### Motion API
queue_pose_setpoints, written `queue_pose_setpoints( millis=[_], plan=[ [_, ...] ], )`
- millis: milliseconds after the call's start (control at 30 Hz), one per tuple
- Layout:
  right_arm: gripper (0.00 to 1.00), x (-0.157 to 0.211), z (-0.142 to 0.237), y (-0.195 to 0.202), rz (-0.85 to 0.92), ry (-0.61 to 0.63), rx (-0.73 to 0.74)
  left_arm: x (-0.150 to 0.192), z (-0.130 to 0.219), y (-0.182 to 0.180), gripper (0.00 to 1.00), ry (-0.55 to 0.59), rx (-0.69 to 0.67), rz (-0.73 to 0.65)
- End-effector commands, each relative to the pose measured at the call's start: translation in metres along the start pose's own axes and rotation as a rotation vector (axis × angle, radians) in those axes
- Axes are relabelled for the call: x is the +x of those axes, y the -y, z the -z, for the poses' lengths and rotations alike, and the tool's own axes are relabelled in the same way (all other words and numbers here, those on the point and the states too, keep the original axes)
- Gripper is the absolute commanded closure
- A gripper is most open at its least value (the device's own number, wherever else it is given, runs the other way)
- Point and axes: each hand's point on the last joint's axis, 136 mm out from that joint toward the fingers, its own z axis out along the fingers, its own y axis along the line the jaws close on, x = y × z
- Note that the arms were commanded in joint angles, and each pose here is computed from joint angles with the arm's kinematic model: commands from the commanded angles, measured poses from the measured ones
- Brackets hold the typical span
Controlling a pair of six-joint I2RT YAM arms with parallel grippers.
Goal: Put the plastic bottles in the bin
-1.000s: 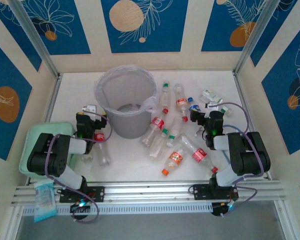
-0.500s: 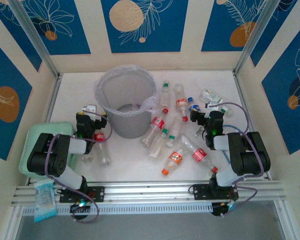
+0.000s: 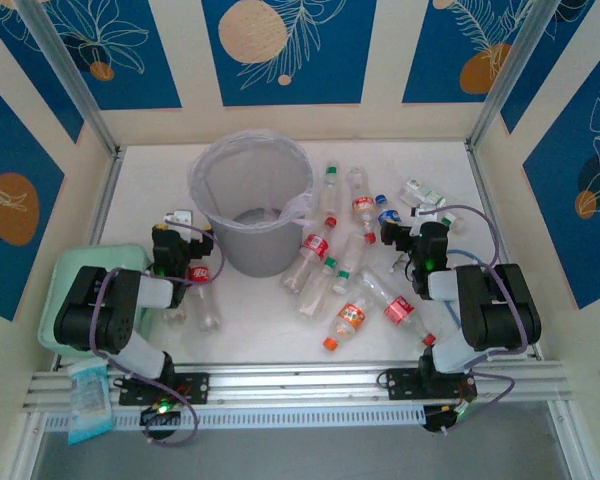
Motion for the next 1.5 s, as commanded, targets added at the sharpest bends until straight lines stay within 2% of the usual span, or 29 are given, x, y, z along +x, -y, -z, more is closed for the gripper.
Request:
queue_pose_setpoints(
  millis=[0,133,233,333,433,533,633,767,833,933,1000,1133,1233,1367,1467],
  plan=[
    [0.01,-0.010,0.001,-0.002,-0.009,0.030,-0.012,-0.004,0.001,0.000,0.01,0.018,0.024,0.000],
    [0.01,-0.017,0.002,-0.005,-0.009,-0.002,-0.029,-0.028,0.015,-0.008,0.01,0.013,-0.006,0.011],
    [0.01,-0.035,0.011,-0.012,-0.015,-0.067,-0.051,-0.047,0.031,-0.014,0.01,0.062,-0.024,0.024],
    [0.01,-0.057,0.026,-0.014,-0.078,-0.086,-0.053,-0.065,0.049,-0.031,0.01,0.081,-0.098,0.069],
    [0.01,-0.069,0.044,0.000,-0.215,-0.197,0.055,-0.073,0.066,-0.048,0.01,0.016,-0.185,0.142],
    [0.01,-0.074,0.068,0.025,-0.378,-0.352,0.235,-0.073,0.082,-0.057,0.01,-0.118,-0.229,0.243],
    [0.01,-0.085,0.076,0.019,-0.454,-0.472,0.191,-0.067,0.095,-0.051,0.00,-0.259,-0.213,0.323],
    [0.01,-0.092,0.073,0.016,-0.480,-0.591,0.218,-0.057,0.108,-0.031,0.01,-0.446,-0.134,0.399],
    [0.01,-0.096,0.070,0.011,-0.429,-0.611,0.202,-0.045,0.118,-0.022,0.01,-0.545,-0.100,0.428],
    [0.01,-0.094,0.063,0.003,-0.428,-0.609,0.149,-0.023,0.137,-0.020,0.01,-0.681,-0.118,0.417],
    [0.01,-0.094,0.058,-0.003,-0.467,-0.614,0.100,-0.010,0.149,-0.023,0.06,-0.750,-0.150,0.412],
    [0.01,-0.104,0.052,-0.012,-0.528,-0.632,0.033,0.012,0.169,-0.023,0.18,-0.829,-0.178,0.453],
    [0.01,-0.111,0.049,-0.014,-0.511,-0.650,0.004,0.026,0.175,-0.009,0.27,-0.879,-0.132,0.510],
    [0.01,-0.113,0.046,-0.015,-0.490,-0.656,-0.008,0.048,0.179,-0.002,0.33,-0.944,-0.122,0.537],
    [0.01,-0.110,0.045,-0.016,-0.484,-0.661,-0.014,0.058,0.174,-0.004,0.33,-0.935,-0.154,0.555]
  ],
)
